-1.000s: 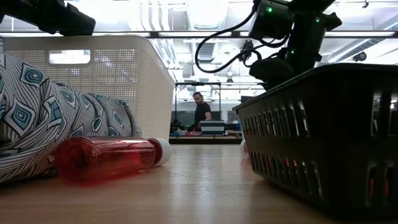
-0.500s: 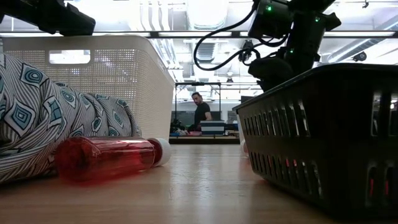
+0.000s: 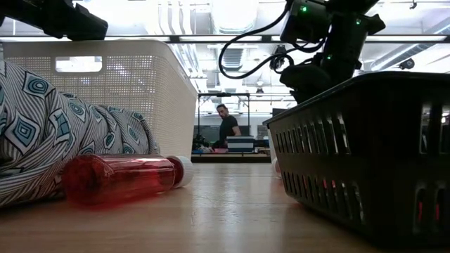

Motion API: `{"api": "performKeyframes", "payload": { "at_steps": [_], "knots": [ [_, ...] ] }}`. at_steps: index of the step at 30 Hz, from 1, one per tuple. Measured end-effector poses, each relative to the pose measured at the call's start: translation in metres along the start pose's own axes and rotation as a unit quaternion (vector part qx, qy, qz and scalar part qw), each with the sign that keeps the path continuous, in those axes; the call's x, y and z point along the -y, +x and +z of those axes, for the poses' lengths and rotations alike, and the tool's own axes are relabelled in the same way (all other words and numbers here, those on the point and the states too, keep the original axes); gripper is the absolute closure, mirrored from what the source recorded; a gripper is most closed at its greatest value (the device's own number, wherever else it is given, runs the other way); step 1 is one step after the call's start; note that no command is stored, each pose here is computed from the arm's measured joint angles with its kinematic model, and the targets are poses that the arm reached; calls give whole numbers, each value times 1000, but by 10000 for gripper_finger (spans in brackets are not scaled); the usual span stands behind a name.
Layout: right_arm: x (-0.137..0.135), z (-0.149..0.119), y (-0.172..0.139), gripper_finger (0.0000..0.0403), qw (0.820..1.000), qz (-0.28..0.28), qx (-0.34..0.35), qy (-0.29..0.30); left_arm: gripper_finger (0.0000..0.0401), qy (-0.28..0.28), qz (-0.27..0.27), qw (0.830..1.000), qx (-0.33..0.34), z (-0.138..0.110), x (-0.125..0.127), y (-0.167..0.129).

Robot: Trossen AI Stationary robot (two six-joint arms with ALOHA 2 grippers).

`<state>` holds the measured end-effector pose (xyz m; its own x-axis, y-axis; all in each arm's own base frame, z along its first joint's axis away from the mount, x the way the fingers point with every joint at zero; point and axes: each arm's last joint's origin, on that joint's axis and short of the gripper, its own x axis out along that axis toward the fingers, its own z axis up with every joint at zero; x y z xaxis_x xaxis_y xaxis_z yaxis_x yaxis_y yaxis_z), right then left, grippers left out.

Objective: Pick & place medical supplies in basket/bin
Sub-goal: Put the right red pill bottle into the black bin

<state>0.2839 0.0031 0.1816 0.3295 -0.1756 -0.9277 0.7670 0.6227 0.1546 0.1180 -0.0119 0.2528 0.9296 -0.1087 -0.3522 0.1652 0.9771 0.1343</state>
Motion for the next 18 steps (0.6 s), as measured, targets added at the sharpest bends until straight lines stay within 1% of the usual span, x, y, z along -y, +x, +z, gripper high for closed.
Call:
{"api": "performKeyframes", "payload": {
  "at_steps": [5,9,14,18],
  "knots": [
    [-2,4,-5,132,1000,-7,23,-1,395,0,0,1000,0,0,0,0],
    [-7,12,-16,138,999,-18,35,-11,395,0,0,1000,0,0,0,0],
    [-14,24,-41,139,998,-39,36,-14,395,0,0,1000,0,0,0,0],
    [-23,32,-62,136,999,-35,42,3,395,0,0,1000,0,0,0,0]
  ]
}}
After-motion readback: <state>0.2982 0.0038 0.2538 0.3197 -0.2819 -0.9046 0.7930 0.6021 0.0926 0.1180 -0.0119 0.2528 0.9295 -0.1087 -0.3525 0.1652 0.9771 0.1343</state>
